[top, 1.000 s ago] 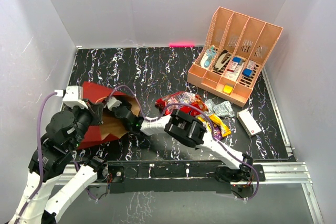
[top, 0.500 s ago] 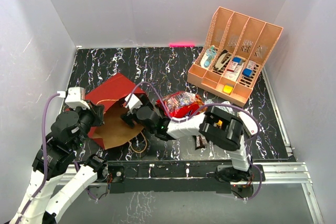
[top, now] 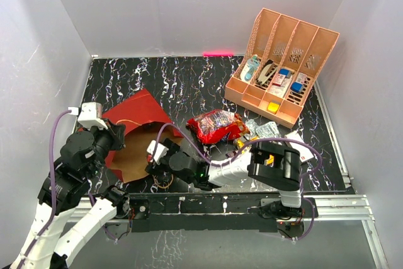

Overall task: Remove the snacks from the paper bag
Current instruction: Take out the snack from the paper bag.

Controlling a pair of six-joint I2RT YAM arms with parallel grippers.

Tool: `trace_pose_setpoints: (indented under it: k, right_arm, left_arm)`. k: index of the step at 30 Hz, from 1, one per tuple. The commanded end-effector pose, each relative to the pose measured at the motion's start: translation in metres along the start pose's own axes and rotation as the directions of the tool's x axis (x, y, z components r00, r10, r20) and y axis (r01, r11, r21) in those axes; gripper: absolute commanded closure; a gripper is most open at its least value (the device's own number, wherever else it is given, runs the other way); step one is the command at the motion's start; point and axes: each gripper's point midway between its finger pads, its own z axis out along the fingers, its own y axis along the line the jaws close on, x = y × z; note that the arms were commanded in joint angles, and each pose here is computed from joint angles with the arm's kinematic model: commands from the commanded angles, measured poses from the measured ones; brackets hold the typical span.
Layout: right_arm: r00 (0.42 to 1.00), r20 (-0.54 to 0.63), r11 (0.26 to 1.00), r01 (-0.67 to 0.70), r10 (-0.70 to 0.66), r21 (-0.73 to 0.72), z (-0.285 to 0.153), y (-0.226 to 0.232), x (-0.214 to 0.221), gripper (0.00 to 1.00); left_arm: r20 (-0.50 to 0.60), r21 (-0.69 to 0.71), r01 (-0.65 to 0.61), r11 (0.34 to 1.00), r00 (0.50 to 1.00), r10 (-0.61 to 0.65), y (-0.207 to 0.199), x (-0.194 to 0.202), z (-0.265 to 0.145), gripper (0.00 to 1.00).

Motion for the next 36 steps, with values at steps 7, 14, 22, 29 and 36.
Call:
trace_pose_setpoints:
  k: [7, 14, 22, 29, 36]
  right_arm:
    - [0.968, 0.197, 0.965, 0.105, -0.154, 0.240, 0.050, -0.022, -0.045, 0.32]
    - [0.967, 0.136, 0.913, 0.148, -0.214, 0.381, 0.103, -0.038, -0.015, 0.31]
    - [0.973, 0.077, 0.911, 0.175, -0.219, 0.374, 0.144, -0.057, 0.008, 0.21]
    - [0.983, 0.005, 0.905, 0.167, -0.184, 0.391, 0.174, -0.070, 0.031, 0.20]
    - [0.980, -0.117, 0.865, 0.200, -0.164, 0.460, 0.193, -0.103, 0.060, 0.22]
  left_arm:
    - [0.036, 0.064, -0.005, 0.998, 0.999, 0.003, -0.013, -0.019, -0.006, 1.00]
    - [0.035, 0.086, -0.010, 0.996, 0.999, 0.007, -0.017, -0.020, -0.008, 1.00]
    - [0.029, 0.102, -0.005, 0.995, 1.000, 0.002, -0.019, -0.016, -0.009, 1.00]
    - [0.024, 0.118, -0.001, 0.993, 1.000, -0.002, -0.022, -0.015, -0.009, 1.00]
    - [0.028, 0.112, -0.001, 0.994, 1.000, -0.002, -0.020, -0.016, -0.011, 1.00]
